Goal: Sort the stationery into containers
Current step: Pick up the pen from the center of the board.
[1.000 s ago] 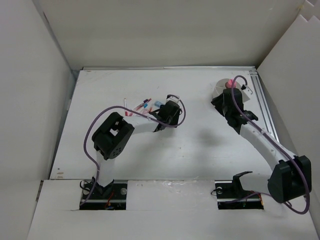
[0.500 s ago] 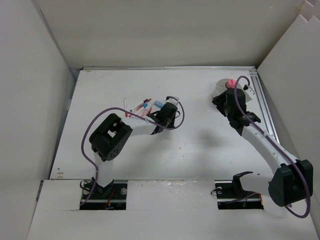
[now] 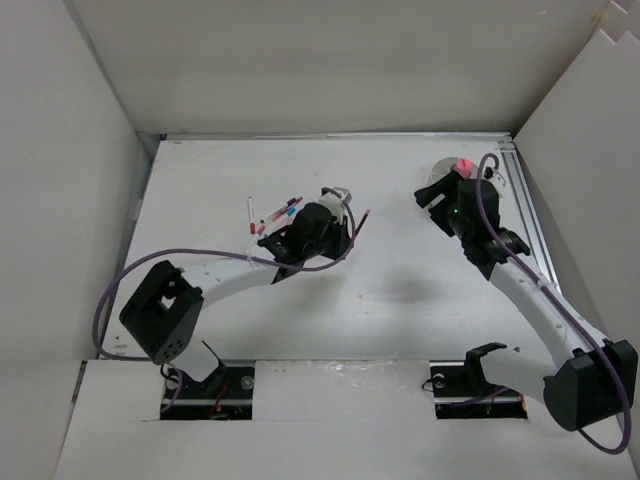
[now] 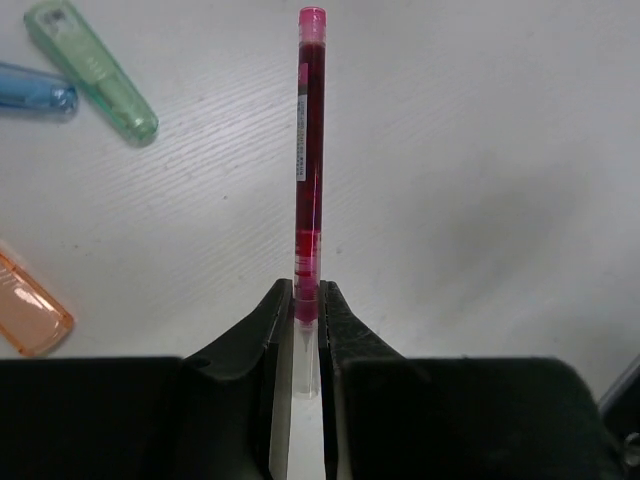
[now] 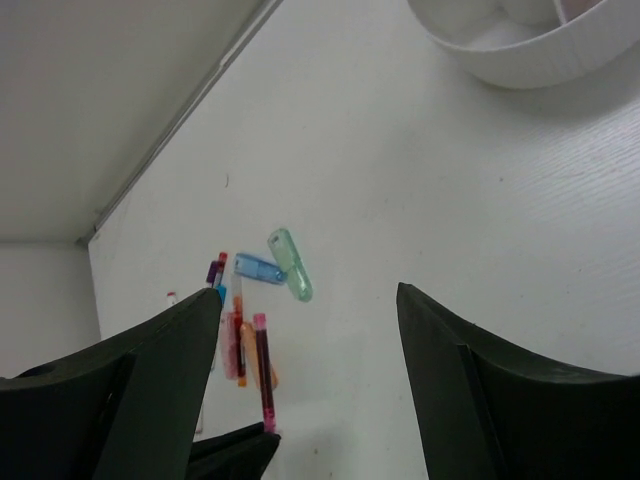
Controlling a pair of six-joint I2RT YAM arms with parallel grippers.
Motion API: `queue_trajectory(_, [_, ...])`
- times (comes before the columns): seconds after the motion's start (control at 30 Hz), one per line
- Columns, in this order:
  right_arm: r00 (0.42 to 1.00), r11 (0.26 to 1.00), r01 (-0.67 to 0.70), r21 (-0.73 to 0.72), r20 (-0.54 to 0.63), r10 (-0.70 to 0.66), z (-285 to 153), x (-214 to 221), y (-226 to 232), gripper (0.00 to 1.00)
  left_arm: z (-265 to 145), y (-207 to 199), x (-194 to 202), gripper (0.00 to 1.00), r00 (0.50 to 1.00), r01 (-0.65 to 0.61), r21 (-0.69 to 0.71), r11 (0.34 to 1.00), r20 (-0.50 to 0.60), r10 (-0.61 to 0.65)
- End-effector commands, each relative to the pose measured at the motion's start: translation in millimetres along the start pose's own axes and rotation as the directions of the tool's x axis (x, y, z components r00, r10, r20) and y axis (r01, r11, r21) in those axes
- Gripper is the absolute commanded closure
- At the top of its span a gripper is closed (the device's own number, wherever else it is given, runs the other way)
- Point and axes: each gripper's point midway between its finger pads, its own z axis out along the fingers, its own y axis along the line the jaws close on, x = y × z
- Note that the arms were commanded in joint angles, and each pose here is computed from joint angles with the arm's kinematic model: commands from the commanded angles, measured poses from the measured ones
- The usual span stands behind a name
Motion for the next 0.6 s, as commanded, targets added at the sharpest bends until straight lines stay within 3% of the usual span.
queue_trajectory(0.0, [0.994, 0.994, 0.052, -0.097, -0.093, -0.061, -12, 22, 22, 0.21, -26, -38, -38, 1.0, 0.993, 0.008, 0.163, 0.987, 0.112, -0.026])
queue_trajectory(0.3, [0.972, 0.944, 0.062, -0.323, -0.196, -0.131, -49, 45, 66, 0.09, -55, -70, -56, 1.0, 0.983, 0.015, 0.326, 0.945, 0.168, -0.074])
queue_trajectory(0.53, [0.96, 0.921, 0.053, -0.385, -0.235, -0.153, -49, 57, 82, 0.07, -70, -83, -66, 1.0, 0.976, -0.005, 0.389, 0.921, 0.204, -0.081])
queue_trajectory(0.57, [0.959, 0.922, 0.053, -0.383, -0.237, -0.154, -46, 58, 82, 0.11, -70, -84, -65, 1.0, 0.977, -0.007, 0.396, 0.918, 0.2, -0.079])
